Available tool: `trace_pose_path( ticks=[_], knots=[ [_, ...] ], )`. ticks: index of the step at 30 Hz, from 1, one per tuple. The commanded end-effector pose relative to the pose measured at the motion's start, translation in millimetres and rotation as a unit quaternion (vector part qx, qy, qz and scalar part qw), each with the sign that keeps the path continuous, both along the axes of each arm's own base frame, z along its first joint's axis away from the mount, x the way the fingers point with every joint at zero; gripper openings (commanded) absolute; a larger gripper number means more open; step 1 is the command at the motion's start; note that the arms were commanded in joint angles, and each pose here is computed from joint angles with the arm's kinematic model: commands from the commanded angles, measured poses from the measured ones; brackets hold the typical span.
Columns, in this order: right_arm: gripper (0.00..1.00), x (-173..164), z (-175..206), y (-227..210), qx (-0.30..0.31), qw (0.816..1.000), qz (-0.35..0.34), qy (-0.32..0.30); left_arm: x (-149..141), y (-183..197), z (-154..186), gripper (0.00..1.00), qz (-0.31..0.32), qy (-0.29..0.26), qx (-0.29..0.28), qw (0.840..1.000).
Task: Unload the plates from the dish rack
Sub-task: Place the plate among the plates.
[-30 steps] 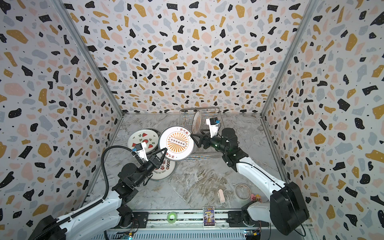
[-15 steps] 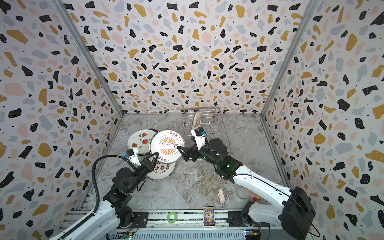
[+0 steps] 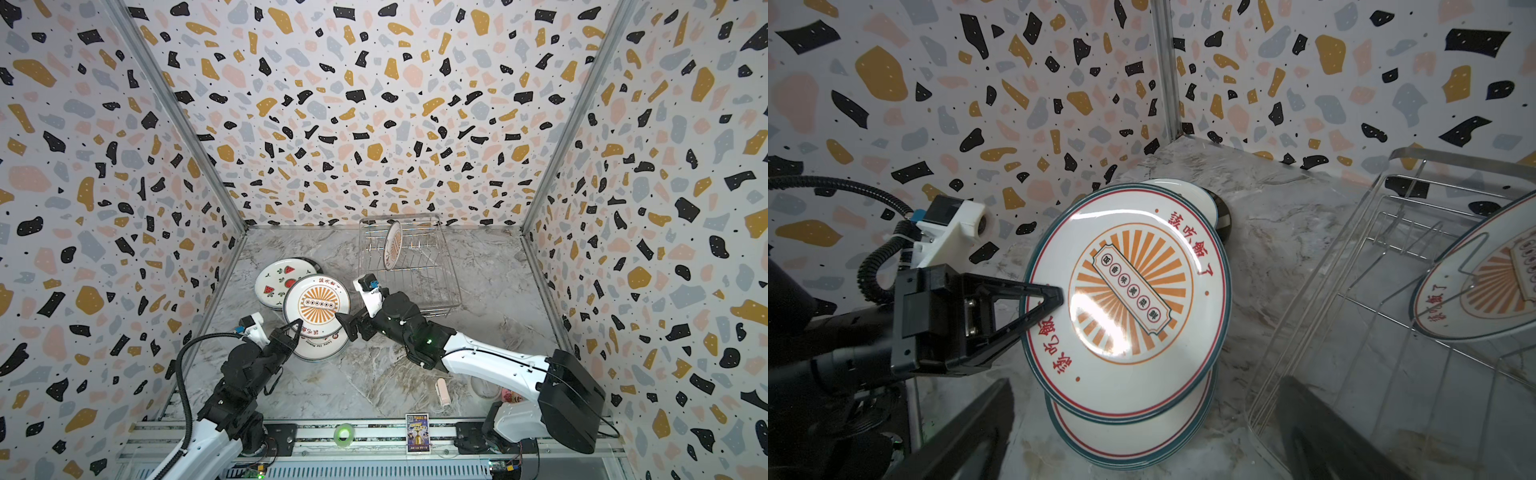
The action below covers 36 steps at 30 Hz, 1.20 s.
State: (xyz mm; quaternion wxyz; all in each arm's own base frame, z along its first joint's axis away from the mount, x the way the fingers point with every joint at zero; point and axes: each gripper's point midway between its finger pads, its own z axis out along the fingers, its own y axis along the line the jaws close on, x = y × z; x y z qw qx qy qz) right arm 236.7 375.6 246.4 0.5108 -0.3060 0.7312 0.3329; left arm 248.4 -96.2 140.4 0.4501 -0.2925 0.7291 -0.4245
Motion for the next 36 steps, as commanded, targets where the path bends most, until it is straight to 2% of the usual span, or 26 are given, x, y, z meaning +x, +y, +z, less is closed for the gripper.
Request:
trace_pose_path(
  ticks=[1, 6, 10, 15, 19, 24, 29, 32, 36],
  knots=[
    [0.99, -0.5, 20.8, 12.0, 0.003, 0.999, -0.012, -0.032, -1.3, 3.5, -7.5, 0.0, 0.013, 0.02, -0.017, 1.0],
    [0.99, -14.2, 11.6, 33.5, -0.001, 0.999, 0.007, -0.036, -5.0, 13.8, -25.8, 0.0, 0.04, 0.059, -0.004, 0.997],
    [1.0, -13.1, -0.7, 38.7, -0.006, 1.0, -0.005, -0.025, -8.2, 15.1, -46.8, 0.0, 0.05, 0.087, -0.024, 0.995],
    [0.99, -10.9, -0.3, 38.5, -0.019, 1.0, -0.016, -0.019, -11.5, 22.6, -50.0, 0.0, 0.073, 0.126, -0.016, 0.989],
    [0.99, -12.7, 0.2, 35.3, -0.014, 1.0, -0.017, -0.019, -13.3, 10.3, -63.1, 0.0, 0.05, 0.134, -0.056, 0.988],
    [0.99, -13.2, -4.2, 31.9, -0.021, 0.999, -0.023, -0.017, -14.9, 15.8, -71.7, 0.0, 0.062, 0.164, -0.03, 0.984],
    [0.99, -12.0, -4.0, 27.6, -0.018, 0.999, -0.031, -0.019, -14.5, 13.8, -78.7, 0.05, 0.061, 0.174, -0.032, 0.982],
    [0.99, -12.6, -3.8, 28.6, -0.018, 0.999, -0.028, -0.019, -14.7, 15.7, -80.7, 0.14, 0.064, 0.181, -0.021, 0.981],
    [0.99, -12.1, -3.6, 27.6, -0.021, 0.999, -0.032, -0.02, -13.8, 20.7, -75.9, 0.19, 0.075, 0.177, -0.012, 0.981]
  ],
)
